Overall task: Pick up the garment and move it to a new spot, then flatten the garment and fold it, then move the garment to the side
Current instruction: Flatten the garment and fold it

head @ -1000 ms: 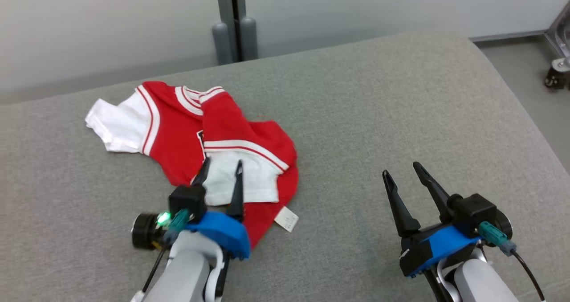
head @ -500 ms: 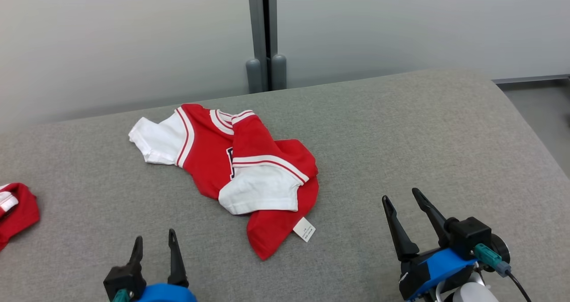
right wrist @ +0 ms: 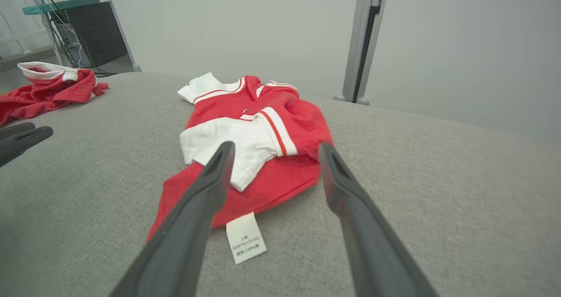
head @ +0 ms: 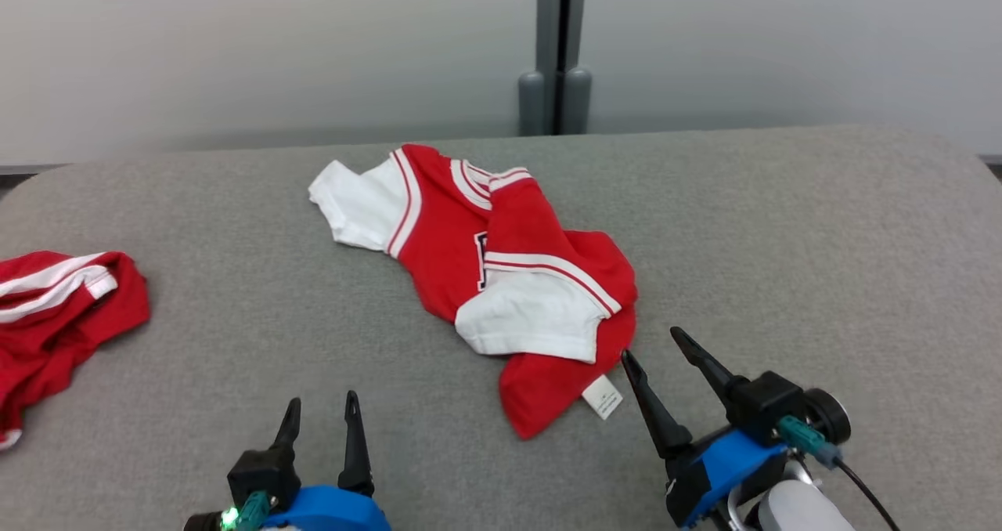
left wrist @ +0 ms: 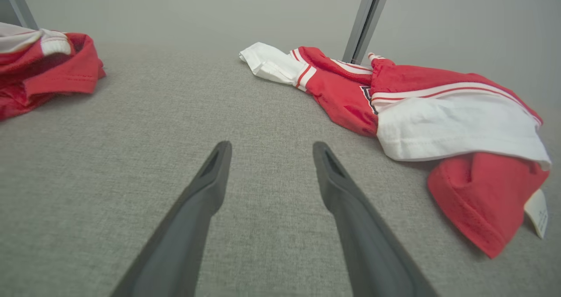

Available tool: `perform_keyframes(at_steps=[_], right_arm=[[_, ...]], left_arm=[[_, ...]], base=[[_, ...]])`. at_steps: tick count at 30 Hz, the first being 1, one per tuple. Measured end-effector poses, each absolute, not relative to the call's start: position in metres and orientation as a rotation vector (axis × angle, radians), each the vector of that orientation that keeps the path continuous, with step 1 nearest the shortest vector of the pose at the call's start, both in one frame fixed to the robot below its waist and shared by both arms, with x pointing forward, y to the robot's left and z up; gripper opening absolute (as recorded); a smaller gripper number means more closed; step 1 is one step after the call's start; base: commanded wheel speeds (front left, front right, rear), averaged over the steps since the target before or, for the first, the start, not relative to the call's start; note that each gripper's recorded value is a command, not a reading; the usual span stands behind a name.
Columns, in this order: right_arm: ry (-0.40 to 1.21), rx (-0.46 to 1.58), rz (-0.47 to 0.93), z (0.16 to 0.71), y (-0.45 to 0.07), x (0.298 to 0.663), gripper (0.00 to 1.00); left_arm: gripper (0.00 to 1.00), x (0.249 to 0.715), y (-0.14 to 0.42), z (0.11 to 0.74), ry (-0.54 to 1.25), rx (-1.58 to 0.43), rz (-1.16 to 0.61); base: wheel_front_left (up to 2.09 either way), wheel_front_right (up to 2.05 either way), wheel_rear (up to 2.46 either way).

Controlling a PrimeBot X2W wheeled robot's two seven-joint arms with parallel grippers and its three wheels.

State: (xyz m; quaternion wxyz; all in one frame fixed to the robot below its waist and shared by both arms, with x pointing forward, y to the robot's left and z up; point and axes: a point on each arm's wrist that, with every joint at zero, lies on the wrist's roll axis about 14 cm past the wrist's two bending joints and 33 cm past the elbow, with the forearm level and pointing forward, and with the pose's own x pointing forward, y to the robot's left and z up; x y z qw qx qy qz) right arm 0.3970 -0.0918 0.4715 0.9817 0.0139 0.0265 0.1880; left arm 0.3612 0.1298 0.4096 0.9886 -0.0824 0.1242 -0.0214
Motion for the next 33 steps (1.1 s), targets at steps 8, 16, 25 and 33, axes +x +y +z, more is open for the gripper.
perform_keyframes(at_steps=[8,16,25,33], right_arm=[[0.173,0.022,0.494,0.434,-0.052,0.412,1.00],[0.257,0.072,0.512,0.406,-0.040,0.415,1.00],[0.232,0.129,0.511,0.415,-0.034,0.421,1.00],[0.184,0.170,0.497,0.432,-0.035,0.424,0.99]], left_arm=[[1.00,0.342,0.166,0.395,0.295,-0.170,0.081],[1.00,0.333,0.179,0.382,0.338,-0.173,0.135],[1.00,0.342,0.177,0.385,0.324,-0.166,0.124],[1.00,0.341,0.173,0.387,0.320,-0.162,0.105]], base=[[0.00,0.00,0.00],[0.00,0.00,0.00],[0.00,0.00,0.00],[0.00,0.00,0.00]])
